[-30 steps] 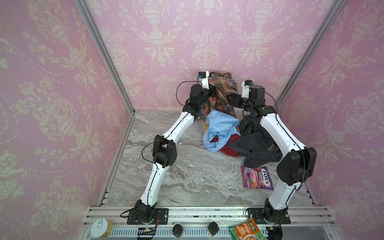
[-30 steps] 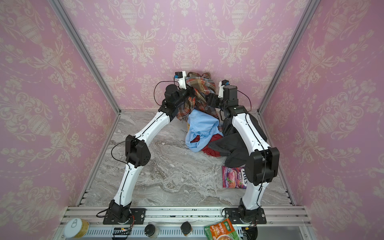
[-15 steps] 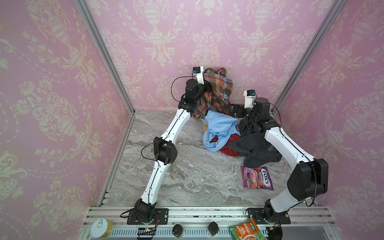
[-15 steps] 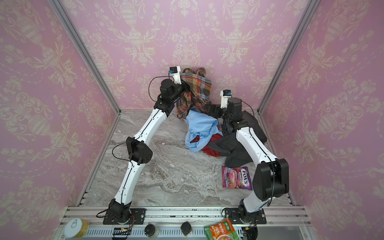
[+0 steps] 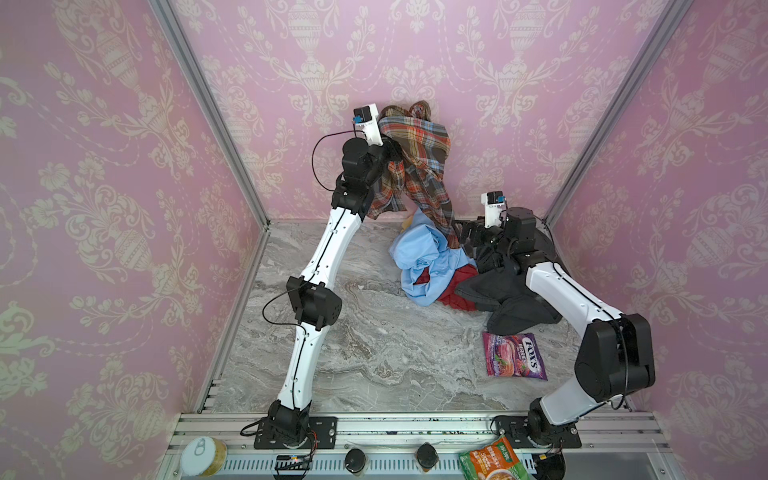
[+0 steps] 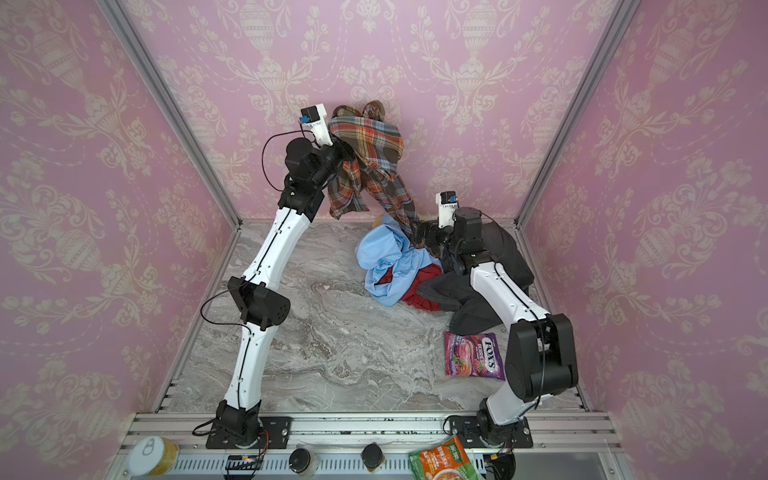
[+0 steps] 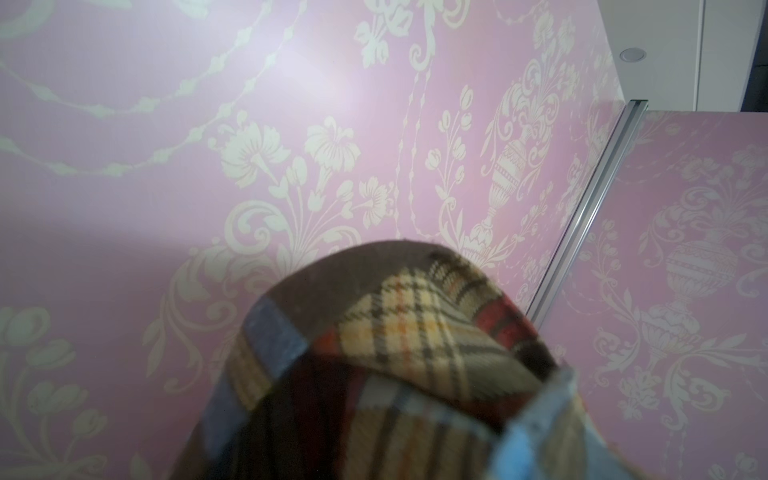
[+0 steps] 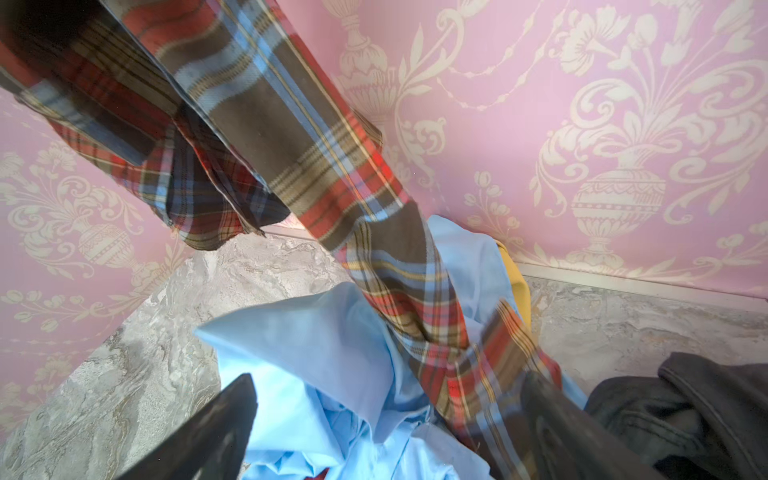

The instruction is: Pick out a specific cloth from the pile

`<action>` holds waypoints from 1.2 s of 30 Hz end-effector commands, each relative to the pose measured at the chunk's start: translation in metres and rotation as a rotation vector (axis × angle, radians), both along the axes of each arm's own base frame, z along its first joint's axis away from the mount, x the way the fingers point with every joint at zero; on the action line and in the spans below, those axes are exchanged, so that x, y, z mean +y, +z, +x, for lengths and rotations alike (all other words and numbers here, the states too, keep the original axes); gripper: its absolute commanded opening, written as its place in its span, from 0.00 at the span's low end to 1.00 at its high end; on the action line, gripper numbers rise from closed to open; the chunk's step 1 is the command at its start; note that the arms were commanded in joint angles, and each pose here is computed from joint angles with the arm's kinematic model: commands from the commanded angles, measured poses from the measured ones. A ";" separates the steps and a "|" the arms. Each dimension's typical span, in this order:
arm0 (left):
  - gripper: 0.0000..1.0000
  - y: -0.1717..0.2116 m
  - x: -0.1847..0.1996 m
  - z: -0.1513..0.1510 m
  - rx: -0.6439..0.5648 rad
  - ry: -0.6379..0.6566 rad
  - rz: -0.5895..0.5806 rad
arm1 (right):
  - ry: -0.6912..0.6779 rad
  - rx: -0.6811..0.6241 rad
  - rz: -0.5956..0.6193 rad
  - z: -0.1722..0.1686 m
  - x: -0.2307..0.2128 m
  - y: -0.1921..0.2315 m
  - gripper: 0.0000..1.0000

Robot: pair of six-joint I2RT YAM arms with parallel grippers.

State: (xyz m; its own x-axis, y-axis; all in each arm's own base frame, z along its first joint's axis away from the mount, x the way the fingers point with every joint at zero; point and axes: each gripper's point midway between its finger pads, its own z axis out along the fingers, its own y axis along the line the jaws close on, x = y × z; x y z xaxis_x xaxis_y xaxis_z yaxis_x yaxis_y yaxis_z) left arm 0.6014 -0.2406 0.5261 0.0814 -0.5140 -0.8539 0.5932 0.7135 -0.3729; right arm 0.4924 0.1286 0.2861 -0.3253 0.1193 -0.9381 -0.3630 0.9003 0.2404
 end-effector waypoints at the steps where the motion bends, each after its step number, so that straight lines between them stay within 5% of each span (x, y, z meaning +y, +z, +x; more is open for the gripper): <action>1: 0.00 0.085 0.040 -0.047 -0.193 0.068 -0.058 | 0.013 -0.077 -0.007 -0.008 -0.001 0.022 1.00; 15: 0.00 0.122 0.116 -0.070 -0.193 0.217 -0.009 | 0.028 -0.081 -0.013 -0.015 0.000 0.025 0.99; 26: 0.00 0.087 0.220 -0.066 0.049 0.361 0.109 | 0.082 -0.067 -0.006 -0.018 0.022 0.016 0.99; 36: 0.00 0.052 0.338 -0.091 0.223 0.529 0.142 | 0.127 -0.069 -0.007 -0.014 0.047 0.014 0.99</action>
State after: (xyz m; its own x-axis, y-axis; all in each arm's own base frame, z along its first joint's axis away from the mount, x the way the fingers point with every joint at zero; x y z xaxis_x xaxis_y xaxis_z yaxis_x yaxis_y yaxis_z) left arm 0.5381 0.0830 0.5623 0.0853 -0.3668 -0.9264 0.0655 0.9298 -0.3621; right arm 0.4735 0.1679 0.2929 -0.3019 0.0793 -0.9500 -0.4644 0.8580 0.2192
